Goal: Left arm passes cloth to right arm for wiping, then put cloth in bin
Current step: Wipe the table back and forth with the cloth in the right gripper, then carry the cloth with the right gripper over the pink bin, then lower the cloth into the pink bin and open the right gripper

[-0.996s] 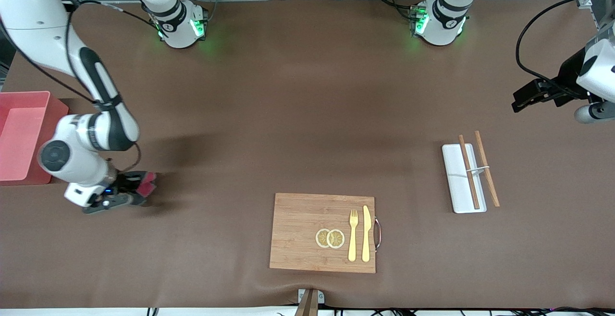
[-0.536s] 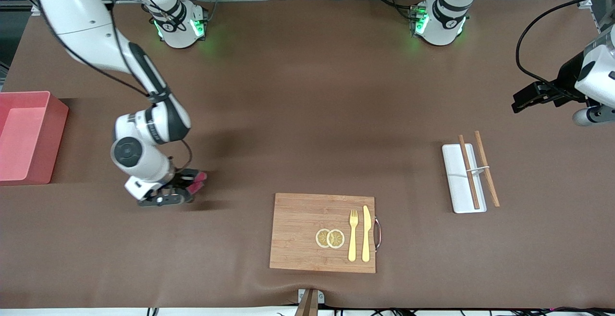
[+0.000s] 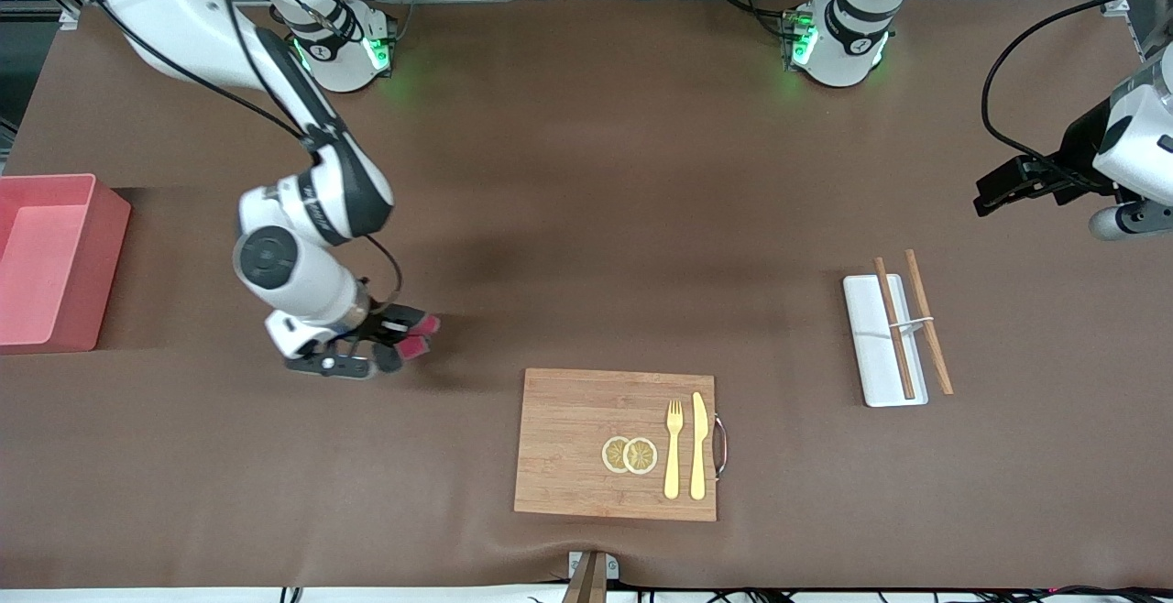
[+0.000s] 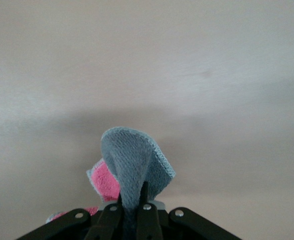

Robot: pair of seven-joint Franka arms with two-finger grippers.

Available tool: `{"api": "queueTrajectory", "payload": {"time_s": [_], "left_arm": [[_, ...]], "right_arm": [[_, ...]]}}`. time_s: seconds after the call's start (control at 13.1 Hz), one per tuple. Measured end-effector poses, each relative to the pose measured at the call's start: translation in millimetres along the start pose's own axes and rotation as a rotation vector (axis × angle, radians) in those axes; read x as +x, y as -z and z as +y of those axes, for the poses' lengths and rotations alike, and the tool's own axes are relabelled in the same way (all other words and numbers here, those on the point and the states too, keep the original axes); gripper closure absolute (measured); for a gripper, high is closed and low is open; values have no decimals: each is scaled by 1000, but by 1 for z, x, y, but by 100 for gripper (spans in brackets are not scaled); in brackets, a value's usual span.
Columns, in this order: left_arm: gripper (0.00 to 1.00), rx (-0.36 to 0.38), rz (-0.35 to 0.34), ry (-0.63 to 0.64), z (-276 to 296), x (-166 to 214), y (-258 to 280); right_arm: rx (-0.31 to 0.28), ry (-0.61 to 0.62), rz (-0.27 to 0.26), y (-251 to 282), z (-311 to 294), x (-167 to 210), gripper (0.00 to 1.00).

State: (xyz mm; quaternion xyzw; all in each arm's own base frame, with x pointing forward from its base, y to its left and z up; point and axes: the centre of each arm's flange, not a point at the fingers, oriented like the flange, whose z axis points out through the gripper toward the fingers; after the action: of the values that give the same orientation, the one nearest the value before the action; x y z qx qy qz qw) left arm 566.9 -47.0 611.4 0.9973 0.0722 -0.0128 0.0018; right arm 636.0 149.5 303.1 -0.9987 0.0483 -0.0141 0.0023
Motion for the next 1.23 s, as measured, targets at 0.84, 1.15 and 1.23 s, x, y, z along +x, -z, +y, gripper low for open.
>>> {"api": "queueTrajectory", "payload": {"time_s": [0.84,1.15,1.23], "left_arm": [[0,10,-3,1,-1,1,-3],[0,10,-3,1,-2,1,-3],[0,10,-2,1,-1,1,-3]], "right_arm": [[-39,354,-49,115,408,13,92],[-53,444,-74,100,497,-4,92],[-56,465,-76,83,522,-6,92]]}}
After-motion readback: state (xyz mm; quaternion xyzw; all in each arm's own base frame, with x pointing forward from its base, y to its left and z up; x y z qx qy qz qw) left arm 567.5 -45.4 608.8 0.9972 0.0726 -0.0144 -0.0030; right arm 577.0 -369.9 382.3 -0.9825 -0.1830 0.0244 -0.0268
